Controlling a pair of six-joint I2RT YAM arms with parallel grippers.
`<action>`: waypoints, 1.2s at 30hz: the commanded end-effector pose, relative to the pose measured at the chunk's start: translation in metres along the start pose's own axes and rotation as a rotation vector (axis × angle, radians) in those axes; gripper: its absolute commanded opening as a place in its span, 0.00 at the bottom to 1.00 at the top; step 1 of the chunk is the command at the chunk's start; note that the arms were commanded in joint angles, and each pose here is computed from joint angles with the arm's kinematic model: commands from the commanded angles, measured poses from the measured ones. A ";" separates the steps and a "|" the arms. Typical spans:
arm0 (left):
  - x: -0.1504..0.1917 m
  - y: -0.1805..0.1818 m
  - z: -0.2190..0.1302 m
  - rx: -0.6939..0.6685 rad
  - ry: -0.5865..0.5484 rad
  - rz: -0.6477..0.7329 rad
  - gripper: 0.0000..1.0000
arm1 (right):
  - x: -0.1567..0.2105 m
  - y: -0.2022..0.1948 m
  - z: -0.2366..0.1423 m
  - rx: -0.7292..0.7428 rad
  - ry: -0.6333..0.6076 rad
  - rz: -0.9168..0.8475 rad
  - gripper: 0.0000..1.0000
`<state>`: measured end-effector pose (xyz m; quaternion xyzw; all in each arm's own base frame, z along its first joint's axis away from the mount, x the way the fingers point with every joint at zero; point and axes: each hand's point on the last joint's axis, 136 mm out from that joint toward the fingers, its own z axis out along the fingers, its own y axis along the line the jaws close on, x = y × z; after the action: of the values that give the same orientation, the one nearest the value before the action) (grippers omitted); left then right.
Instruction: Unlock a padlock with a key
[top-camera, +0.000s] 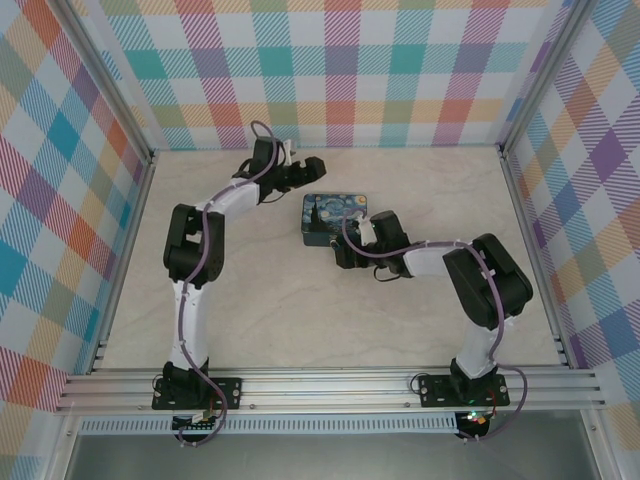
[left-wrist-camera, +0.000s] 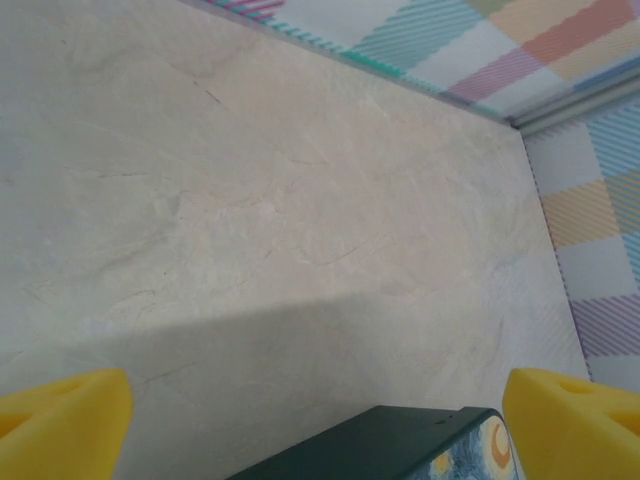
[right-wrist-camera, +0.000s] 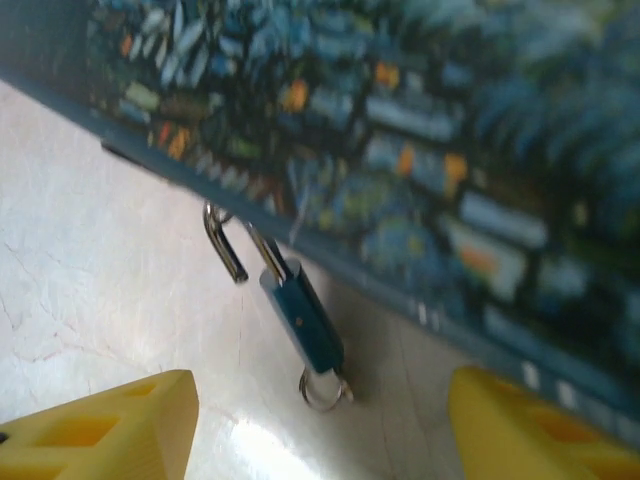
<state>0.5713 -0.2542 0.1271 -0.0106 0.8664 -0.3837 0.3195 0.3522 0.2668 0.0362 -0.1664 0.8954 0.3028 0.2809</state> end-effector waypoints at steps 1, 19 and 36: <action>0.009 0.005 0.009 0.026 0.079 0.000 0.95 | -0.019 0.009 0.006 -0.024 -0.060 -0.068 0.64; 0.025 0.003 0.029 0.062 0.147 -0.012 0.90 | -0.014 0.009 0.017 -0.034 -0.072 -0.075 0.27; 0.039 -0.008 0.001 0.077 0.122 -0.005 0.87 | -0.004 -0.027 -0.001 0.198 -0.083 -0.043 0.11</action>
<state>0.5460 -0.2652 0.0691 0.0002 0.8863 -0.3991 0.2350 0.3671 0.2693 0.0361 -0.1689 0.8866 0.2669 0.3378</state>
